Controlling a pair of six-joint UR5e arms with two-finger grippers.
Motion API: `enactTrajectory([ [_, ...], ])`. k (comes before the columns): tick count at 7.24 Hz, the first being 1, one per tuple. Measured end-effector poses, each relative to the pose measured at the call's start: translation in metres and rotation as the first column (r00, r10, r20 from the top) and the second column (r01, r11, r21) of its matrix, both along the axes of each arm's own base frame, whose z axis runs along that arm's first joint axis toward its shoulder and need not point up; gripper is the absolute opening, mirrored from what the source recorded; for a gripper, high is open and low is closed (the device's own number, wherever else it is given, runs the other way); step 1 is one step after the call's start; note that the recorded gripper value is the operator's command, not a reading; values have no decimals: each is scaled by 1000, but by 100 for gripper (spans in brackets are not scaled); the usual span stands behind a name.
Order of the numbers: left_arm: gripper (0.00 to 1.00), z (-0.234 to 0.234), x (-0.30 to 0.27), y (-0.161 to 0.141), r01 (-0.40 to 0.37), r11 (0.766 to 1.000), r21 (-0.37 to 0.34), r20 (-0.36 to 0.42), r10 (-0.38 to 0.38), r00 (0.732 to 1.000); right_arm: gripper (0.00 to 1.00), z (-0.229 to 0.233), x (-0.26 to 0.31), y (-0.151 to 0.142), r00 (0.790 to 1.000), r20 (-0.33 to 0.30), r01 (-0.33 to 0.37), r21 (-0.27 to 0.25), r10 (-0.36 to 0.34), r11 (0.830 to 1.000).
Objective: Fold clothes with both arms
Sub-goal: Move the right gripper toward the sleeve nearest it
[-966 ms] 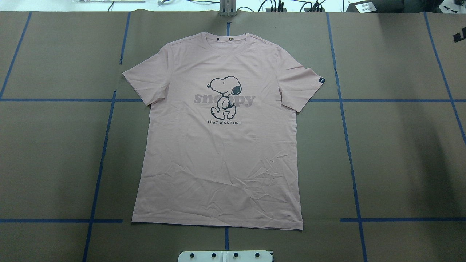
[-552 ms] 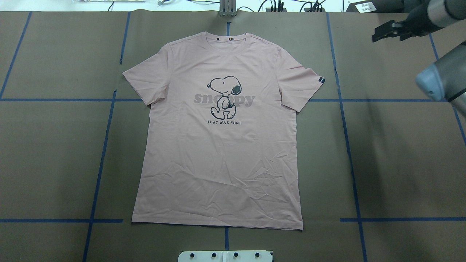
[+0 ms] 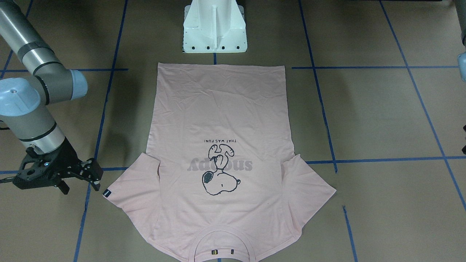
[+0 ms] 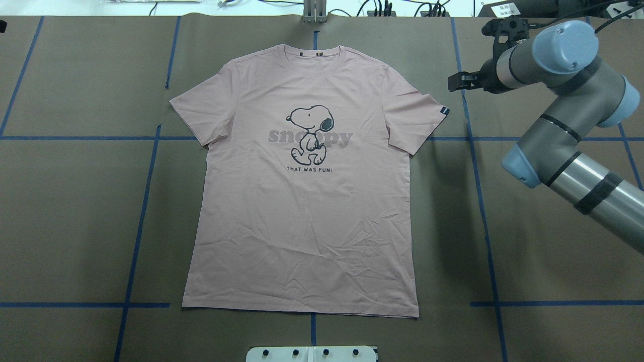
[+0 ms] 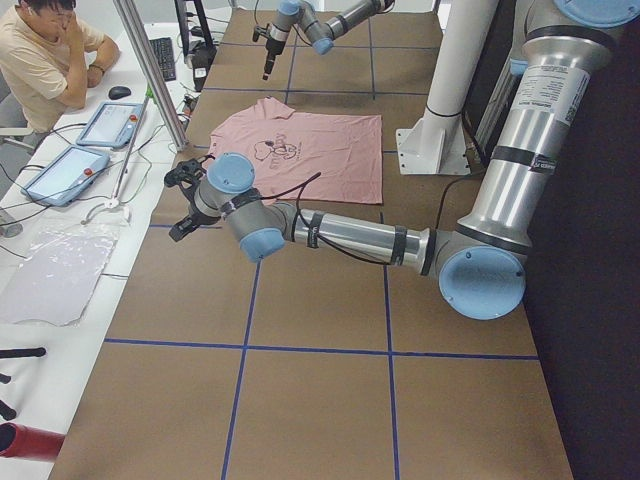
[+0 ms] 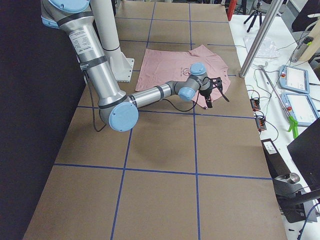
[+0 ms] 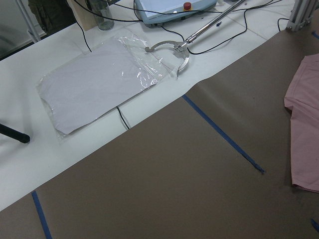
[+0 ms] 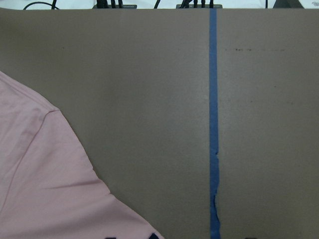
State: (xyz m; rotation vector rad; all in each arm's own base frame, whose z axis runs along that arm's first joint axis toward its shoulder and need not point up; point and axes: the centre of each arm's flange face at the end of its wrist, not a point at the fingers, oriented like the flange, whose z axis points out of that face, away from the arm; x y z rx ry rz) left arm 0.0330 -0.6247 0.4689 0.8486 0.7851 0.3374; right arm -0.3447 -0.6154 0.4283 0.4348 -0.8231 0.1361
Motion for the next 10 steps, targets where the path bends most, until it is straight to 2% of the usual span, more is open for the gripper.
enactTrajectory([
  [3, 100, 1, 0, 2, -1, 1000, 0, 0, 1, 1000, 62, 19, -43, 11, 1000, -17, -8, 5, 8, 1000],
  [8, 100, 1, 0, 4, -2, 1000, 0, -1, 2, 1000, 54, 27, -62, 7, 999, -40, -6, -5, 6, 1000],
  [9, 100, 2, 0, 4, -2, 1000, 0, -1, 2, 1000, 22, 27, -63, 7, 999, -42, -5, -6, 5, 1000],
  [10, 100, 2, 0, 4, -2, 1000, 0, -1, 2, 1000, 0, 28, -64, 6, 999, -43, -5, -9, 5, 1000],
])
